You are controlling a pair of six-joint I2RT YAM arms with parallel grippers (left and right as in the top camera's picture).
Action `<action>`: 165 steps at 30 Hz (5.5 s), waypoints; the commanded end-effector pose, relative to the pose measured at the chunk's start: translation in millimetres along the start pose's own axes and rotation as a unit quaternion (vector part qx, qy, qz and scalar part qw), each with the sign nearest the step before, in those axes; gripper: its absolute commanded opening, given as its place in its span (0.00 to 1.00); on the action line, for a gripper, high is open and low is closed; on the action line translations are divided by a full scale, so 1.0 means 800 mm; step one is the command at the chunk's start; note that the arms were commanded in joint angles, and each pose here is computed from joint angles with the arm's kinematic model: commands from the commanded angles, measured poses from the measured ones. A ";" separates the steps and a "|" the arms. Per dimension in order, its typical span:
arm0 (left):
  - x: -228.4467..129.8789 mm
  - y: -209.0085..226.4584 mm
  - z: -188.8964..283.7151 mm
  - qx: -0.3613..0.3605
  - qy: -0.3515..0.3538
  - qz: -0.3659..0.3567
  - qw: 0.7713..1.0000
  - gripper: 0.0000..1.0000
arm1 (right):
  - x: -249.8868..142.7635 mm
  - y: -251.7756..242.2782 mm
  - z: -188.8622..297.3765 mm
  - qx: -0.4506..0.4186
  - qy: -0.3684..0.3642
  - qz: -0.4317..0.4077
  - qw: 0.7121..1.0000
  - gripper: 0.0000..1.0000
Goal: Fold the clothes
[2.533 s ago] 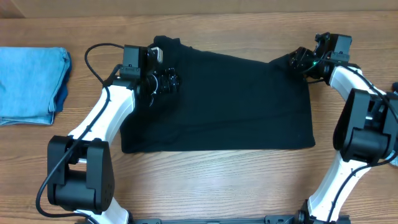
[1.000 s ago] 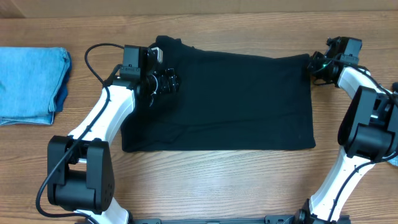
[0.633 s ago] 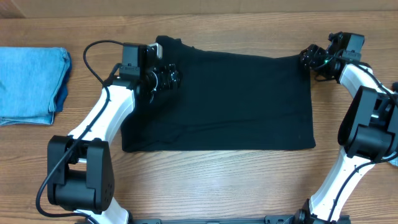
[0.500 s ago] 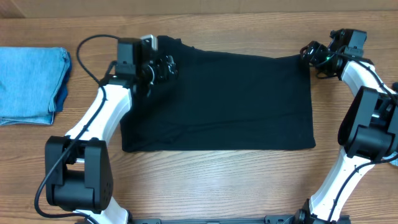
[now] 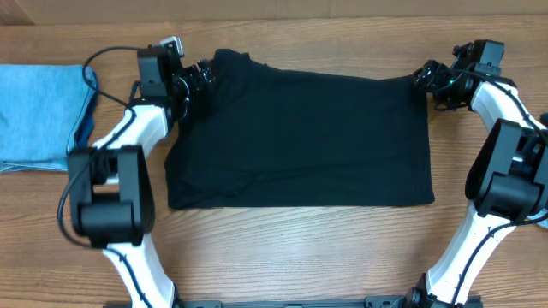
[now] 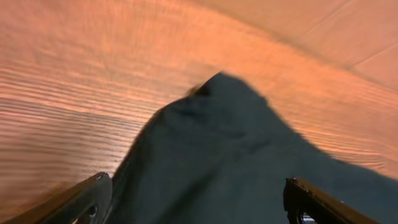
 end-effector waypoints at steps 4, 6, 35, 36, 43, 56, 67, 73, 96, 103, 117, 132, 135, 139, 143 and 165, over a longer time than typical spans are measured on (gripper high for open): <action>0.028 0.016 -0.038 -0.033 -0.007 -0.005 0.999 0.92 | 0.008 0.010 0.014 0.015 -0.002 0.002 1.000 0.80; 0.027 0.019 -0.046 -0.032 -0.004 -0.007 0.999 0.92 | 0.007 0.010 0.014 0.013 0.001 0.001 1.000 0.79; -0.022 0.005 -0.080 -0.020 0.064 -0.016 0.998 0.57 | 0.003 0.007 0.014 0.005 0.010 -0.004 1.000 0.75; -0.022 0.006 -0.080 -0.020 0.063 -0.016 0.998 0.53 | 0.003 0.005 0.014 0.000 0.008 -0.004 1.000 0.75; -0.020 0.017 -0.078 0.002 0.061 -0.010 0.998 0.39 | 0.007 -0.003 0.015 -0.039 -0.009 -0.004 0.999 0.80; -0.019 0.034 -0.070 -0.017 0.075 0.018 0.997 0.30 | 0.020 -0.004 0.003 -0.017 -0.040 0.021 0.999 0.71; -0.019 0.034 -0.070 -0.017 0.076 0.018 0.997 0.30 | -0.009 -0.006 -0.044 -0.007 0.001 0.024 1.000 0.66; -0.019 0.034 -0.070 -0.017 0.076 0.018 0.997 0.30 | -0.009 0.001 -0.044 0.027 0.009 0.027 0.999 0.53; 0.010 0.024 -0.067 -0.035 0.048 0.007 0.998 0.32 | 0.005 -0.002 -0.021 0.039 -0.003 0.032 0.999 0.05; 0.023 0.020 -0.068 -0.041 0.021 -0.004 0.999 0.36 | 0.006 0.005 -0.014 0.055 0.000 0.034 0.998 0.04; 0.015 0.032 -0.068 0.009 0.036 -0.010 0.999 0.57 | 0.005 0.005 -0.014 0.054 0.002 0.033 0.998 0.16; -0.006 0.006 -0.093 -0.003 0.041 -0.026 0.999 0.46 | 0.004 0.005 -0.014 0.054 0.005 0.032 0.998 0.16; -0.004 0.006 -0.093 -0.004 0.036 -0.027 0.999 0.40 | 0.003 0.005 -0.014 0.053 0.006 0.031 0.998 0.16; 0.003 0.004 -0.093 -0.009 0.019 -0.031 0.999 0.30 | 0.003 0.005 -0.014 0.052 0.008 0.030 0.998 0.16; 0.014 0.005 -0.091 -0.009 0.005 -0.017 1.000 0.24 | 0.001 0.004 -0.014 0.051 0.011 0.029 0.998 0.16; 0.052 0.003 -0.053 -0.017 0.035 -0.048 0.998 0.32 | 0.011 0.023 0.026 0.053 0.001 0.033 0.998 0.22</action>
Point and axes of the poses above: each gripper's point midway between its finger pads, its own z axis back along the fingers, its own y axis along the line the jaws close on, x = y × z, the point moved 9 cm from there along z, back along the fingers, and after that the axes turned 6 degrees about -z, right-handed, at the moved point
